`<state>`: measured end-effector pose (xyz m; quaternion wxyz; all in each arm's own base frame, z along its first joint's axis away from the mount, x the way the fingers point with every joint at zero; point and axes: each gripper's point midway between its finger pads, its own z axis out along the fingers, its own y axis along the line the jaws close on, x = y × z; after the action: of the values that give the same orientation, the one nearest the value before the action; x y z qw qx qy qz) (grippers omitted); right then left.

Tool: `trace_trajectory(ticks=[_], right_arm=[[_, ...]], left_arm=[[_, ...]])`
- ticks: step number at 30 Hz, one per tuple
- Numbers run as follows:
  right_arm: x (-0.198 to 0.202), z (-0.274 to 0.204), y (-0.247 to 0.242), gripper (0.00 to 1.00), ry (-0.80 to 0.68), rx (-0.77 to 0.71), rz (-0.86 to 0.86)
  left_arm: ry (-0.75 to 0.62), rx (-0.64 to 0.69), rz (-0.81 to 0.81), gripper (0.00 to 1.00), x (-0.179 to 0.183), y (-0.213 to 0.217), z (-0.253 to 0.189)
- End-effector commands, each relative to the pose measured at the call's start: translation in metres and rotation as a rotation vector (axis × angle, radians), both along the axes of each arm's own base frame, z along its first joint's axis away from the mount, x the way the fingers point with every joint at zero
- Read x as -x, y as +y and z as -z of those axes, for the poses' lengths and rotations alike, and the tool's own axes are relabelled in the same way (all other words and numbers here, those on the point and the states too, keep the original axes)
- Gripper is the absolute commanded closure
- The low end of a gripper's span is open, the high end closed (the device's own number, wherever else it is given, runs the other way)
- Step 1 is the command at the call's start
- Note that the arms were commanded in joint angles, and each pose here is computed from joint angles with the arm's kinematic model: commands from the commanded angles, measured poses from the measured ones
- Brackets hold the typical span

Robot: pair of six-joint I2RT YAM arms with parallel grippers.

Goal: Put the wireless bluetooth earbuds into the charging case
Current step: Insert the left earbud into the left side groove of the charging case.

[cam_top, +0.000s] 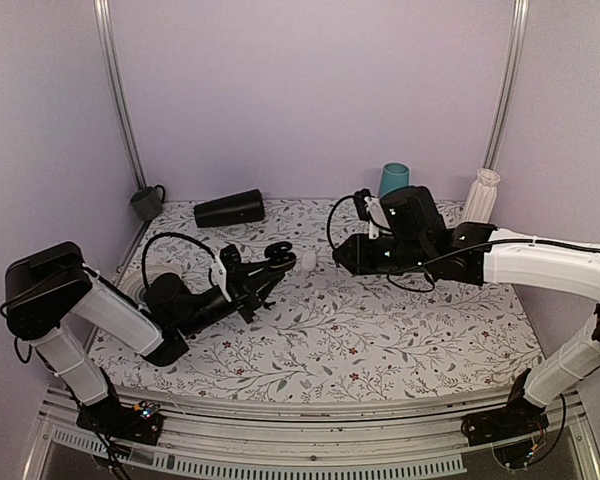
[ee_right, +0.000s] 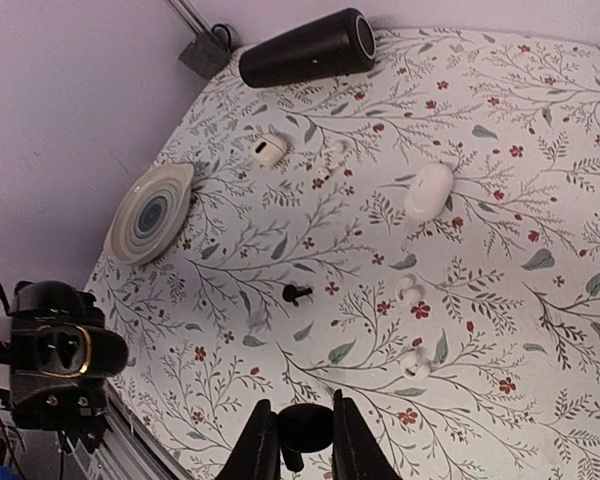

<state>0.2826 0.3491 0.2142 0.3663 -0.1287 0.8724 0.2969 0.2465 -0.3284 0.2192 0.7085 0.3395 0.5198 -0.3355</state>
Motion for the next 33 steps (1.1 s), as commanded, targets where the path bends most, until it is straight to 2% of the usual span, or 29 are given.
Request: trace_trajectory(ticks=[1, 9, 13, 24, 33], right_arm=[[-0.013, -0.069, 0.012, 0.84, -0.136, -0.185, 0.019], [-0.015, -0.114, 0.020, 0.84, -0.212, -0.367, 0.030], [-0.011, -0.127, 0.029, 0.84, -0.248, -0.409, 0.024], [-0.008, -0.131, 0.046, 0.83, -0.323, -0.429, 0.018], [-0.006, -0.118, 0.046, 0.83, -0.374, -0.422, 0.015]], left_arm=[[-0.015, 0.067, 0.013, 1.00, -0.010, -0.008, -0.021], [0.068, 0.049, -0.053, 1.00, -0.036, -0.026, -0.011], [0.118, 0.043, -0.079, 1.00, -0.048, -0.038, -0.009], [0.187, 0.048, -0.071, 1.00, -0.054, -0.063, -0.016], [0.181, 0.072, -0.024, 1.00, -0.044, -0.069, -0.034]])
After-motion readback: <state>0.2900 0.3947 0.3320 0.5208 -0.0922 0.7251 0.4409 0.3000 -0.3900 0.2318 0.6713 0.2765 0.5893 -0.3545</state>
